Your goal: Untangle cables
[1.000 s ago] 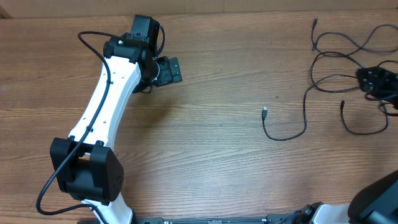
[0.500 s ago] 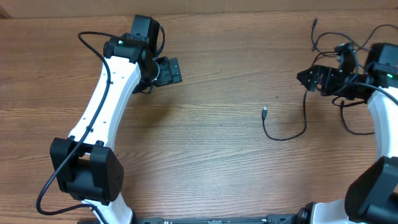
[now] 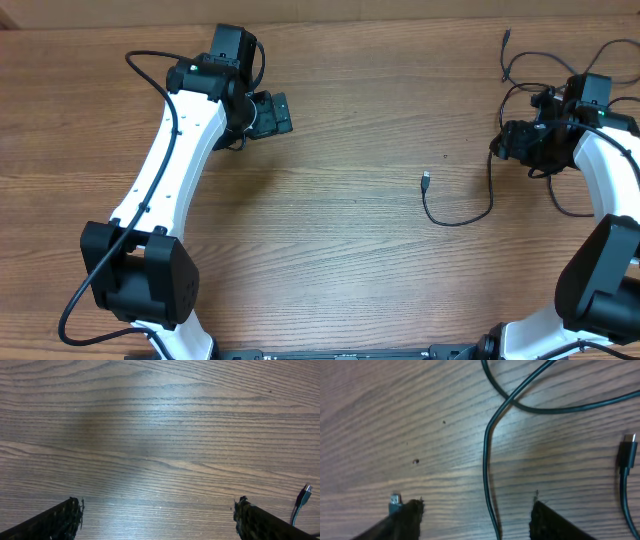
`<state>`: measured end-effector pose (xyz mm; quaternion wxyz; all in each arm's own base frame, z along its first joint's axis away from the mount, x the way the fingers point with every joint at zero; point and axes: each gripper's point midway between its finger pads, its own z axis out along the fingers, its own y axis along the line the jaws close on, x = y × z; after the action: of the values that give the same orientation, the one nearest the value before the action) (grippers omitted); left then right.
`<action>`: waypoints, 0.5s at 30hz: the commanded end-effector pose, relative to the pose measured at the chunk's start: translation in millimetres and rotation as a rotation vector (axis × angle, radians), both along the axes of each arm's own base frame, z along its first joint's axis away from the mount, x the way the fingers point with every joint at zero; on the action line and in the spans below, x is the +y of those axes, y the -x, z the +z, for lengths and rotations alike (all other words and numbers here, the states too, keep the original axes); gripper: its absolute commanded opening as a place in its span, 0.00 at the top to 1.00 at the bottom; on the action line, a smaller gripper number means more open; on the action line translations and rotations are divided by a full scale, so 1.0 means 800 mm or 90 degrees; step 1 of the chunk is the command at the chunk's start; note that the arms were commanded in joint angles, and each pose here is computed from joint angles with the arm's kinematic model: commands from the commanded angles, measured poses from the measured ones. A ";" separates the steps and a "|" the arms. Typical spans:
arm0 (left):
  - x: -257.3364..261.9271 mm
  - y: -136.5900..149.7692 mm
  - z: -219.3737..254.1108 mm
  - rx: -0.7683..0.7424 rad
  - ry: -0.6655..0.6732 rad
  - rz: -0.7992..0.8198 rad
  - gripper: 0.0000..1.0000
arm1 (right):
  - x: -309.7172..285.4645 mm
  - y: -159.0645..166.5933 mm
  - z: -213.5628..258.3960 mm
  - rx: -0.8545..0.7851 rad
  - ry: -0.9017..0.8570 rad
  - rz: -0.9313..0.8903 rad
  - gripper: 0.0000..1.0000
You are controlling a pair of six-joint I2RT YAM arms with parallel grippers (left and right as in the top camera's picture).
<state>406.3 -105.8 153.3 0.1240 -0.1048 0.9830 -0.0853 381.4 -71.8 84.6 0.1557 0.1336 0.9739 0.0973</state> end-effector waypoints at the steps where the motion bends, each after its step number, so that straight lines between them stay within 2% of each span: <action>1: 0.001 -0.003 0.018 -0.028 0.000 -0.001 0.00 | 0.000 -0.005 -0.009 0.005 0.000 -0.002 0.38; 7: 0.001 -0.003 0.018 -0.028 -0.001 -0.001 0.01 | 0.007 0.009 -0.039 0.030 -0.012 0.002 0.51; 15: 0.001 -0.004 0.018 -0.030 0.000 -0.001 0.00 | 0.012 0.015 -0.059 0.038 0.017 0.012 0.57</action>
<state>407.1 -106.0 153.6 0.1256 -0.1047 0.9828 -0.0858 376.4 -65.8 49.3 0.1395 0.1320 0.9765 0.0980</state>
